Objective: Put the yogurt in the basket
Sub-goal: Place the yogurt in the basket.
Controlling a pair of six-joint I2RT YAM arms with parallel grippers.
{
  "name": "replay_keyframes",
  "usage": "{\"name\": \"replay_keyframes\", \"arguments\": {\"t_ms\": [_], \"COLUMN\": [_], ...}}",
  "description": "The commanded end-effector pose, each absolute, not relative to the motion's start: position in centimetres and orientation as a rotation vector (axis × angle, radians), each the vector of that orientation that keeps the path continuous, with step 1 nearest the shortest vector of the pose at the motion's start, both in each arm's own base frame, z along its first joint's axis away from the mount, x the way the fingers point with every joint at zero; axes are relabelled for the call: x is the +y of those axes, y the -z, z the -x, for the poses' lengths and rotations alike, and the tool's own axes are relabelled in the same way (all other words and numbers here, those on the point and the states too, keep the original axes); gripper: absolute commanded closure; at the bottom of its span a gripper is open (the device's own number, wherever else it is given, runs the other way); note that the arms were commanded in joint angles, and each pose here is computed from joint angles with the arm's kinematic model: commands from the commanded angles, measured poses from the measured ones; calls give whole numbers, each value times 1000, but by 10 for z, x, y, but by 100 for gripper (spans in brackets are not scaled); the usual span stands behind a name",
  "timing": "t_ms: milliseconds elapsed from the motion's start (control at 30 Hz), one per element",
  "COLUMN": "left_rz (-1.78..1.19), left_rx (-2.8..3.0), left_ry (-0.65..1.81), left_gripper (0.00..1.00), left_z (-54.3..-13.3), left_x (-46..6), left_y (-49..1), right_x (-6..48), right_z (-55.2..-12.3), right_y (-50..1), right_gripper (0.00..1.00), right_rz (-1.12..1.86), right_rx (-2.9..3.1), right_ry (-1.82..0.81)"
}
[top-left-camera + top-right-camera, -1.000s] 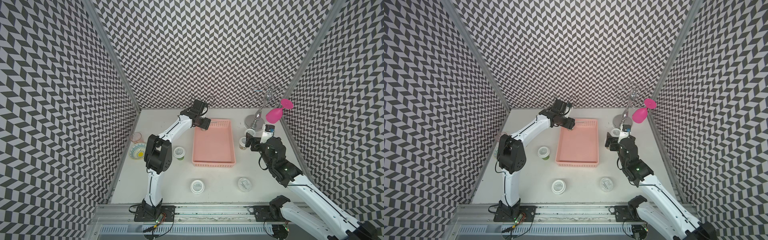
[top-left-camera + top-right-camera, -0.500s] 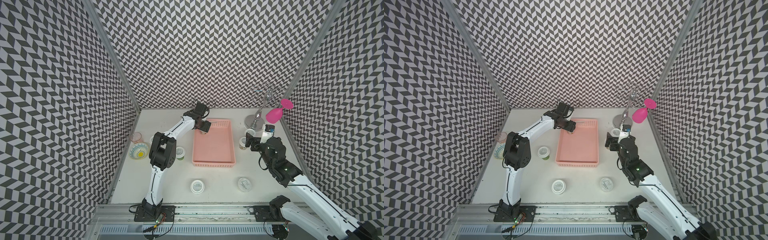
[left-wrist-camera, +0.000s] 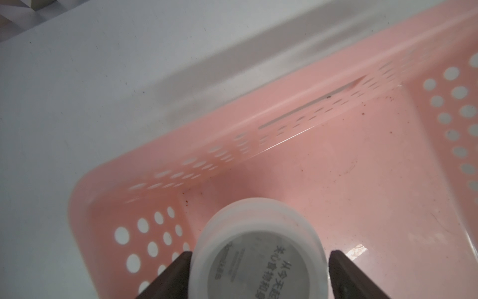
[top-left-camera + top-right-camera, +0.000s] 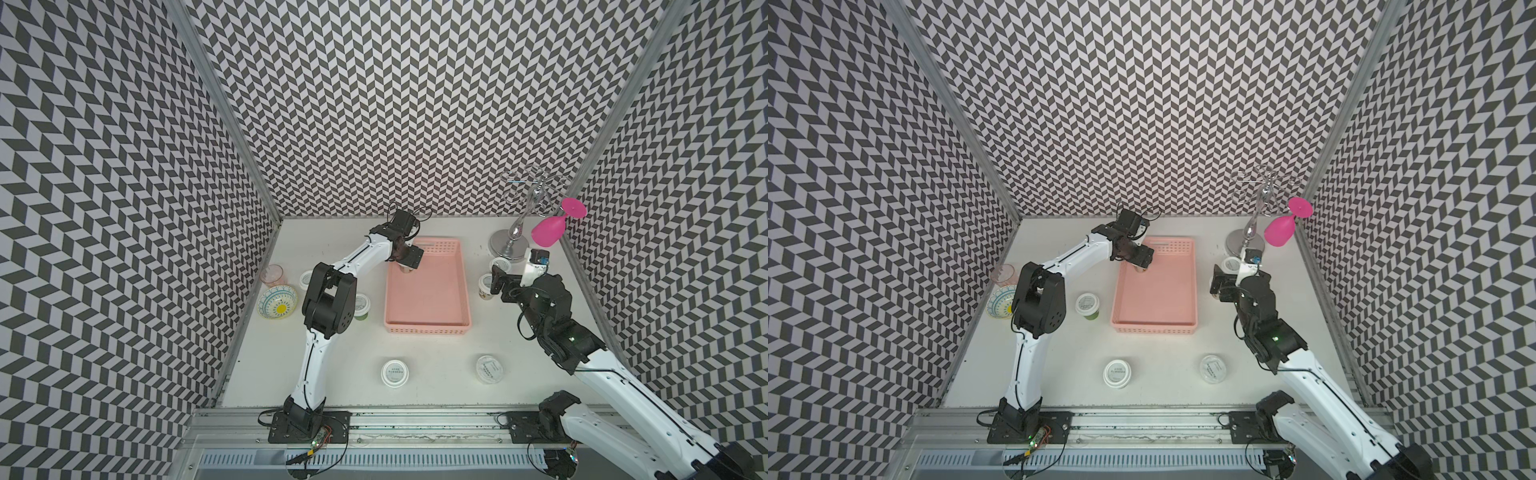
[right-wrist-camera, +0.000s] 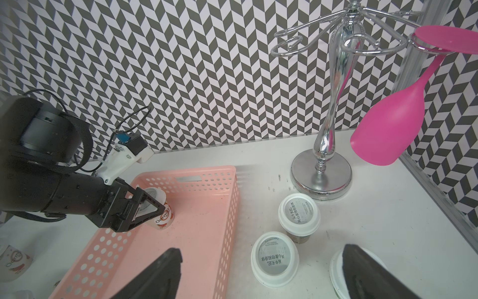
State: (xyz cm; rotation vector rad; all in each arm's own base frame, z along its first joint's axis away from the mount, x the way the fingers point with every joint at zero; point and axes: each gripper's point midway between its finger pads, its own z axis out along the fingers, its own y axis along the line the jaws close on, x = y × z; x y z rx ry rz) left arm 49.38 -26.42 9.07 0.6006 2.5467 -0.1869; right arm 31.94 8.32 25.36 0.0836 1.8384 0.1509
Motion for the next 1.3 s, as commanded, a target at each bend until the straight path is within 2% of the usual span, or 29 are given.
{"name": "replay_keyframes", "arguments": {"t_ms": [0, 600, 1100, 1267], "left_rz": [-587, -566, -508, -460], "left_rx": [2512, 2362, 2226, 2177], "left_ry": [182, 180, 133, 203], "left_gripper": [11, 1, 0, 0], "left_z": [-497, -483, -441, -426], "left_x": [-266, -260, -213, -187], "left_y": [-108, -189, -242, -253], "right_x": [86, 84, 84, 83], "right_z": [-321, -323, -336, -342], "right_y": [-263, -258, -231, -214], "right_gripper": [0, 0, 0, 1], "right_rz": [-82, -95, -124, -157], "right_rx": [1794, 1812, 1917, 1996], "right_ry": [-170, -153, -95, -59]}}
